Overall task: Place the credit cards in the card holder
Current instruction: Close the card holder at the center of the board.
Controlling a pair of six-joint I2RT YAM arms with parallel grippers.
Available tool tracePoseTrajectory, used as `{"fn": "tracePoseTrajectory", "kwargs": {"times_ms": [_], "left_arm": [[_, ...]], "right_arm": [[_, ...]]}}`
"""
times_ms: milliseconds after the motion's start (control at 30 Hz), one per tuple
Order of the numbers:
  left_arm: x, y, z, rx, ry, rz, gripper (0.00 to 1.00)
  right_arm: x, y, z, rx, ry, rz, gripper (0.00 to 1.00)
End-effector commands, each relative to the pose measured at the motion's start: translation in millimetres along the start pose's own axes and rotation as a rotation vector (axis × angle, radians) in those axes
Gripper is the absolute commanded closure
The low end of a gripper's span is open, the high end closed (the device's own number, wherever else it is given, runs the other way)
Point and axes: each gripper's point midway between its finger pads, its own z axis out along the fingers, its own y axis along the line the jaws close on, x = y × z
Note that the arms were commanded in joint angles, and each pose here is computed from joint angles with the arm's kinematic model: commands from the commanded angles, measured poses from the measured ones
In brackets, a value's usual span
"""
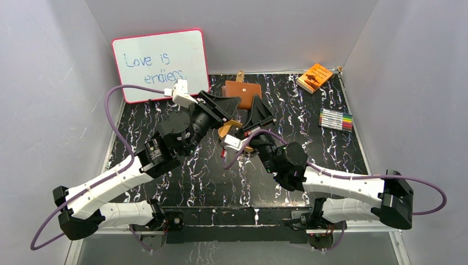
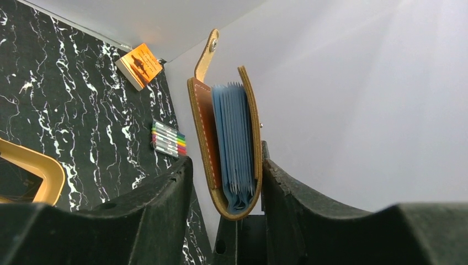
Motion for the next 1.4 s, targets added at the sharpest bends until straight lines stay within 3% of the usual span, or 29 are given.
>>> {"fn": "tracePoseTrajectory", "kwargs": {"times_ms": [0, 400, 633, 933, 1067, 1100, 1200, 1267, 1367], "left_arm": [[-11.4, -9.1, 0.2, 0.021, -0.039, -0.034, 0.55], [-14.4, -11.3, 1.7, 0.05, -0.071, -0.04, 0.43], [-10.2, -9.0, 4.7, 0.06, -0.071, -0.034, 0.58], [-8.4, -10.3, 5.9, 0.084, -0.075, -0.006, 1.0], [-9.5, -7.9, 6.0, 0.07, -0.08, 0.0, 1.0], [-10.9, -6.3, 4.8, 0.065, -0.085, 0.001, 1.0], [-24.1, 2.9, -2.9, 0.023, -0.128, 0.014, 1.0], [-35.1, 13.0, -12.7, -0.019, -0.155, 0.049, 1.0], [-61.4, 24.7, -36.0, -0.072, -0.209, 0.123, 1.0]], "right_arm": [[7.7, -55.6, 3.1, 0.164, 0.037, 0.106, 1.0], [2.3, -53.5, 1.6, 0.152, 0.029, 0.122, 1.0], [0.8, -52.3, -1.3, 0.148, 0.027, 0.13, 1.0], [-2.6, -51.8, -5.6, 0.142, 0.022, 0.135, 1.0], [-2.6, -55.0, -8.9, 0.155, 0.022, 0.154, 1.0], [-2.3, -54.7, -10.1, 0.153, 0.027, 0.157, 0.89], [-4.0, -42.9, -9.2, 0.065, 0.041, 0.175, 0.41], [-13.1, -19.6, -6.6, -0.099, 0.032, 0.22, 0.05], [-36.3, -5.9, -9.7, -0.339, -0.015, 0.499, 0.02]]}}
